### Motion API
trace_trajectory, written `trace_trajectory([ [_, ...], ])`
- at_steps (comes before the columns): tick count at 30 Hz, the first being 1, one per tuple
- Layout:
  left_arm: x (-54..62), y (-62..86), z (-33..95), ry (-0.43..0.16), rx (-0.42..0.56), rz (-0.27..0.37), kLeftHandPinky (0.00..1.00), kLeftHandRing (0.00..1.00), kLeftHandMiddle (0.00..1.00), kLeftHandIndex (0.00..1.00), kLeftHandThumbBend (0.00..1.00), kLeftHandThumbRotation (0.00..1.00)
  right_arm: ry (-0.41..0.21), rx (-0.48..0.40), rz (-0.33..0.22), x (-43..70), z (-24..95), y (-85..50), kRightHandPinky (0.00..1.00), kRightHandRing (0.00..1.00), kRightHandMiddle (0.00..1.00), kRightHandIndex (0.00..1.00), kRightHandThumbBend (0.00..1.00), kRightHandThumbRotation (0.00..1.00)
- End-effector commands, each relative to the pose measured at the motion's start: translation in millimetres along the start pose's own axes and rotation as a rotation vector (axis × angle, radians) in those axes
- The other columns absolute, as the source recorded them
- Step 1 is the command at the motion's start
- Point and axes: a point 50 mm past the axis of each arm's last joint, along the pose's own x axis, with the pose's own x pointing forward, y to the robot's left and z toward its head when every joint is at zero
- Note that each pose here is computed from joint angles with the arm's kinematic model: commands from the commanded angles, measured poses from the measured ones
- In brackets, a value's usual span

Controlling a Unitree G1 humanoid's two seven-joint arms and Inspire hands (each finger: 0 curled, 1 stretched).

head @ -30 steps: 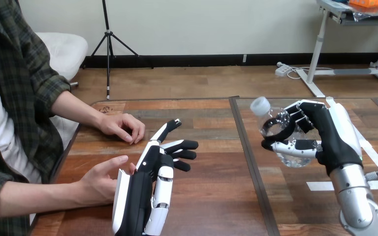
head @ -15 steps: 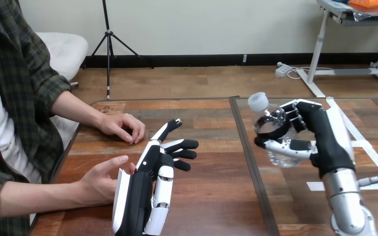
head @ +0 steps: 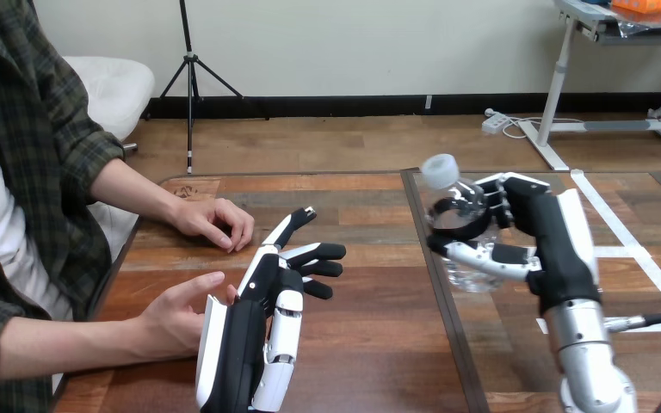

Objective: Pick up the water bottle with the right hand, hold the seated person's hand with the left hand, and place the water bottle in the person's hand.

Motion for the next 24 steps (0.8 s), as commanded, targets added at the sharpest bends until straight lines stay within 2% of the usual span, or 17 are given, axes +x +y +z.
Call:
trace_trajectory([
  [1,17.5,0.6,6.1,-0.076,-0.016,0.009,0.54,0.65,0.70,0.86,0.04,1.00,-0.157,0.078,-0.065,18.2,32.7,-2.7,0.43,0.45,0.49,0.50,0.66,0.00],
  [9,18.5,2.6,6.5,-0.078,-0.010,0.017,0.54,0.65,0.70,0.86,0.04,1.00,-0.168,0.157,-0.071,16.8,37.6,6.8,0.41,0.43,0.49,0.49,0.65,0.00],
  [21,19.6,6.3,7.3,-0.085,-0.006,0.026,0.55,0.66,0.71,0.86,0.05,1.00,-0.155,0.364,-0.070,13.6,44.7,21.9,0.39,0.42,0.48,0.48,0.57,0.00],
  [24,20.0,7.5,7.5,-0.085,-0.007,0.026,0.55,0.66,0.71,0.86,0.06,1.00,-0.169,0.413,-0.059,12.6,46.3,25.1,0.37,0.42,0.48,0.48,0.53,0.00],
])
